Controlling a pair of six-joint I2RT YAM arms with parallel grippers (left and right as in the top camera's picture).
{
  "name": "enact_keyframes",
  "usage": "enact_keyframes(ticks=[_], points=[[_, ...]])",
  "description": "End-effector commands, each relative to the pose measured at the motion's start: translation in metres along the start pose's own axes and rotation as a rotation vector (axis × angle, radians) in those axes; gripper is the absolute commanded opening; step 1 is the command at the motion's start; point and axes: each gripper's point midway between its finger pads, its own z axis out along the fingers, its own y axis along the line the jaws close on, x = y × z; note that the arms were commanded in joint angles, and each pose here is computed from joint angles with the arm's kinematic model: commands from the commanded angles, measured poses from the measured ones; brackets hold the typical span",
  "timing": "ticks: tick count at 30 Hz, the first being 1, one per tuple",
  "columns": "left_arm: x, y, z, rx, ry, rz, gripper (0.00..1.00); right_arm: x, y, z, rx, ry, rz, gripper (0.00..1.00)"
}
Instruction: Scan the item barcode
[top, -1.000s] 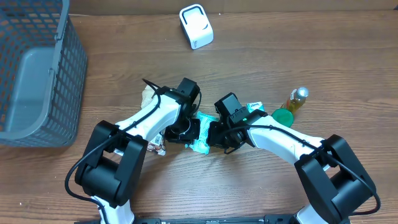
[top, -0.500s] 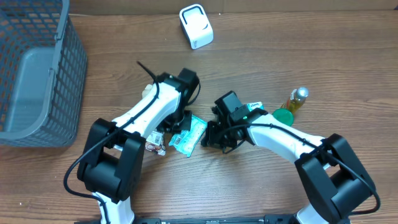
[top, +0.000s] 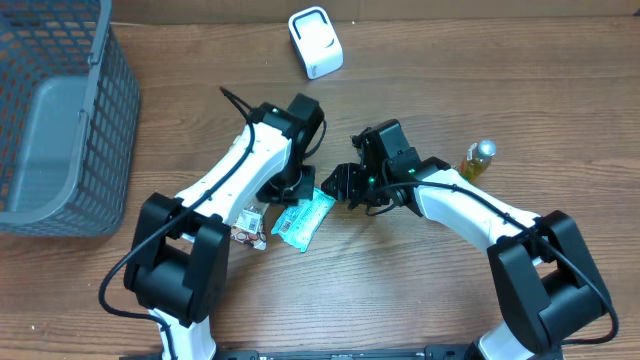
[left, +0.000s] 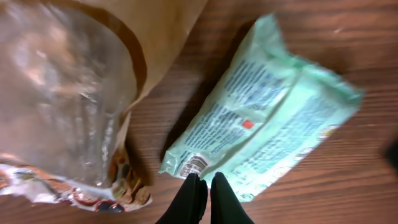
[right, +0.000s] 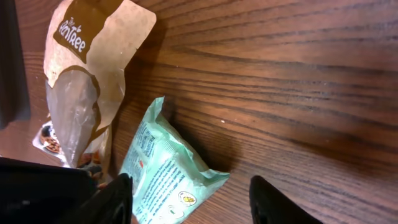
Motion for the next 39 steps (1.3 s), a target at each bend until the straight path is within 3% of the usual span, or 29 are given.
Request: enact_keyframes(ticks=[1, 11, 19, 26, 29, 33, 39], points=[[0.017, 0.003, 0.022, 0.001, 0.062, -0.022, 0.04, -0.011, -0.001, 0.002, 0.027, -0.036, -0.045, 0.57], [-0.007, -0.013, 0.051, 0.062, -0.079, 0.031, 0.04, -0.008, -0.013, 0.007, 0.073, -0.023, -0.028, 0.58], [-0.017, -0.041, 0.048, 0.092, -0.162, 0.298, 0.04, 0.002, -0.04, 0.0, 0.153, 0.025, 0.039, 0.62], [-0.037, -0.041, 0.033, 0.078, -0.229, 0.312, 0.04, -0.008, -0.048, -0.009, 0.102, 0.025, 0.094, 0.66], [-0.043, -0.046, 0.011, 0.097, -0.234, 0.309, 0.04, -0.01, -0.042, -0.01, 0.045, 0.034, 0.039, 0.67], [-0.041, -0.065, -0.024, 0.202, -0.205, 0.313, 0.04, -0.016, -0.042, -0.012, 0.03, 0.016, 0.035, 0.69], [-0.027, -0.059, -0.01, 0.197, -0.129, 0.268, 0.04, -0.018, -0.043, -0.014, 0.01, 0.017, 0.045, 0.7]])
